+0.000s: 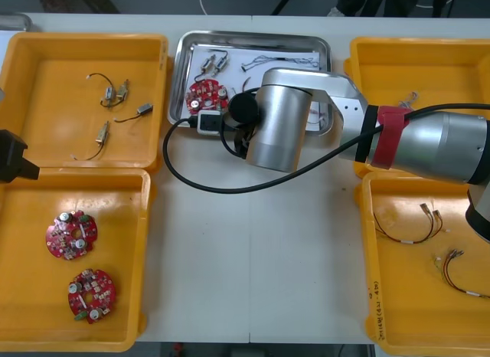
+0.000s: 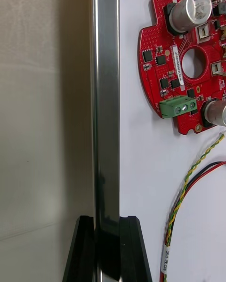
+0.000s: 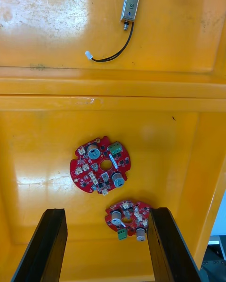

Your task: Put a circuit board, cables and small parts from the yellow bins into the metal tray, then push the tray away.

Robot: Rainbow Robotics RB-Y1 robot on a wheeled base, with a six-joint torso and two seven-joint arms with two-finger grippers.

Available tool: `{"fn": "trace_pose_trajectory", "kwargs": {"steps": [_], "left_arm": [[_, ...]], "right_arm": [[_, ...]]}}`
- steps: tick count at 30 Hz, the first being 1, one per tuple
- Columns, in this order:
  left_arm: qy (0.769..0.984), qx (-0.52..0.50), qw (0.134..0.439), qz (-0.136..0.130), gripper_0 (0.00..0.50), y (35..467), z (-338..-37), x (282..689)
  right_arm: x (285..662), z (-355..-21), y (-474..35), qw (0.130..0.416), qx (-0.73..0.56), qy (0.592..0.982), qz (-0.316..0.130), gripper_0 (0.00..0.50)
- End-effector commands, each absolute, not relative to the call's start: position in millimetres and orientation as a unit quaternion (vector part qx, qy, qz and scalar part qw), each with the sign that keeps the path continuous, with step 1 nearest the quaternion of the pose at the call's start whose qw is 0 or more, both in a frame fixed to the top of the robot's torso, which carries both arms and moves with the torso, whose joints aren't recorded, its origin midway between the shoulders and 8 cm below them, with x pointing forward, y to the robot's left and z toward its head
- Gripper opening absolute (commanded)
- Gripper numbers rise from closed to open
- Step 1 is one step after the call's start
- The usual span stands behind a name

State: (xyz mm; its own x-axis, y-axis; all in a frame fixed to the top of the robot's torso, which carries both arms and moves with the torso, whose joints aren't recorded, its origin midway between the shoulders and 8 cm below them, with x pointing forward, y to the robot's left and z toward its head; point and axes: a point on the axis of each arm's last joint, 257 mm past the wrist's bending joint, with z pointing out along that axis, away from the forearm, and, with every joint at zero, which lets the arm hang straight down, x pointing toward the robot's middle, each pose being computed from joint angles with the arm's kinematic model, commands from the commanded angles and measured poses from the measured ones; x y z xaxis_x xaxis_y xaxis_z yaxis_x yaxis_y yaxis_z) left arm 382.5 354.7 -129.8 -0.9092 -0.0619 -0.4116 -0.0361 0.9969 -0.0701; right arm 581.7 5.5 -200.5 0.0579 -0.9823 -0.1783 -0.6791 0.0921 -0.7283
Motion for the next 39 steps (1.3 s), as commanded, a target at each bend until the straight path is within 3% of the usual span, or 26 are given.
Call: {"fn": "trace_pose_trajectory", "kwargs": {"steps": [1,8,27,29,30,31,32,36,39], "left_arm": [[0.975,0.032,0.222,0.005,0.5,369.0,-116.8,377.9],[0.975,0.032,0.222,0.005,0.5,369.0,-116.8,377.9],[0.975,0.032,0.222,0.005,0.5,369.0,-116.8,377.9],[0.975,0.032,0.222,0.005,0.5,369.0,-116.8,377.9],[0.975,0.032,0.222,0.005,0.5,369.0,-116.8,377.9],[0.975,0.032,0.222,0.005,0.5,369.0,-116.8,377.9],[0.975,0.032,0.222,0.005,0.5,369.0,-116.8,377.9],[0.975,0.032,0.222,0.005,0.5,369.0,-116.8,377.9],[0.975,0.032,0.222,0.005,0.5,369.0,-116.8,377.9]], "right_arm": [[600.5,-164.8,10.5,0.37,-0.652,0.617,-0.24,0.0],[614.3,-162.1,8.4,0.373,-0.67,0.592,-0.248,0.0],[633.1,-159.4,-4.8,0.373,-0.666,0.597,-0.248,0.0],[633.2,-160.0,-4.9,0.372,-0.665,0.598,-0.248,0.138],[633.7,-159.5,-5.4,0.372,-0.664,0.599,-0.247,0.138],[633.8,-159.9,-5.6,0.372,-0.664,0.599,-0.248,0.366],[634.1,-159.6,-6.0,0.373,-0.663,0.601,-0.247,0.5],[633.0,-159.1,-3.5,0.373,-0.662,0.602,-0.245,0.5],[628.4,-157.2,0.5,0.372,-0.651,0.623,-0.221,0.5]]}}
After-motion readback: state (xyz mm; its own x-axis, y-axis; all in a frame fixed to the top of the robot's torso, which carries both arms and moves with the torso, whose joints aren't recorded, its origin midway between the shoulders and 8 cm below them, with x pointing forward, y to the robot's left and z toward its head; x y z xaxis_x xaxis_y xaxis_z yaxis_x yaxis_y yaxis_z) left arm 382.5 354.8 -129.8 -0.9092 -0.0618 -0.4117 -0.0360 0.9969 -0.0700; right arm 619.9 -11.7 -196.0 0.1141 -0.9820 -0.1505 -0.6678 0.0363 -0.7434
